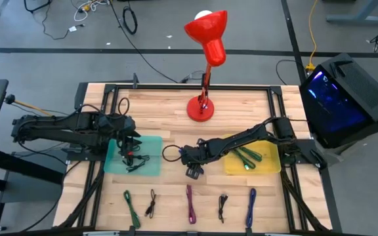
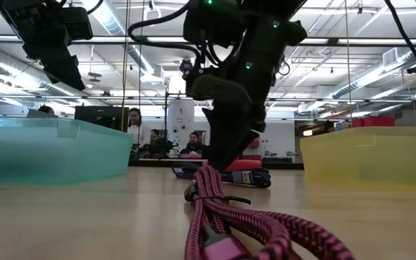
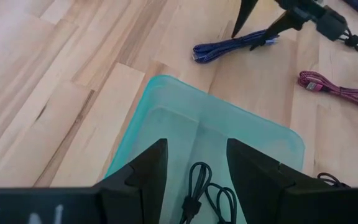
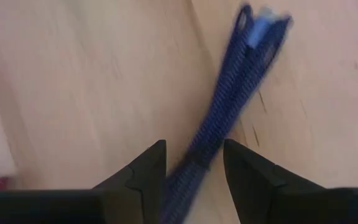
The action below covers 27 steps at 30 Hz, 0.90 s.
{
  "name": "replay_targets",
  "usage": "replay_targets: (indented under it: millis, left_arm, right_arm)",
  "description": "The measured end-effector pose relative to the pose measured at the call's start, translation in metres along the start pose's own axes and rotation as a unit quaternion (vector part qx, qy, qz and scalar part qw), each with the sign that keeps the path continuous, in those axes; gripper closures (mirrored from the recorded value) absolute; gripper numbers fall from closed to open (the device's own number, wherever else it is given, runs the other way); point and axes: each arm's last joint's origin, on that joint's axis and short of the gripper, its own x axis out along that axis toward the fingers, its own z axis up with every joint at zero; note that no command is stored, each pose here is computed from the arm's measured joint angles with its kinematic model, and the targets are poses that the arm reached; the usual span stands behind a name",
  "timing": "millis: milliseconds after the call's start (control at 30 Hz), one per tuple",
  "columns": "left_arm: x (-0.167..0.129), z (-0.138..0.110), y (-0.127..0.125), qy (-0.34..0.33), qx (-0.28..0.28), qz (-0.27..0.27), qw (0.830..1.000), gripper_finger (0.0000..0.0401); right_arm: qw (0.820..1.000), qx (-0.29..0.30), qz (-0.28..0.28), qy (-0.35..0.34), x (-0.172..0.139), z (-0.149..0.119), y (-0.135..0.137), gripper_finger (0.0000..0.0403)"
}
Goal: Pick & Place USB Port
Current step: Put the purple charger cable into the yellow bin
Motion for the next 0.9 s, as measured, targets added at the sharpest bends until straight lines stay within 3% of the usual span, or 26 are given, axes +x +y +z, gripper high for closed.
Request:
replay_targets:
  millis: [367, 467, 600, 767, 900]
  left_arm:
    - [0.0, 0.0, 0.0, 0.0, 0.001, 0.0, 1.0, 0.0229]
    - [0.0, 0.0, 0.0, 0.0, 0.001, 0.0, 1.0, 0.0229]
    - [0.0, 0.0, 0.0, 0.0, 0.0, 0.0, 1.0, 0.0229]
    - [0.0, 0.0, 0.0, -0.001, 0.0, 0.004, 1.0, 0.0229]
    - [0.0, 0.0, 0.001, -0.003, 0.0, 0.009, 1.0, 0.0229]
  right_arm:
    - [1.0, 0.004, -0.006, 0.005, 0.015, -0.003, 0.001, 0.0246]
    - [1.0, 0.008, -0.011, 0.009, 0.018, -0.003, 0.0, 0.0285]
    - [1.0, 0.012, -0.006, 0.011, 0.016, -0.001, -0.003, 0.0381]
    - [1.0, 0.012, -0.01, 0.004, 0.001, 0.006, -0.014, 0.0392]
    - [0.999, 0.015, -0.012, -0.032, -0.032, 0.018, -0.022, 0.0392]
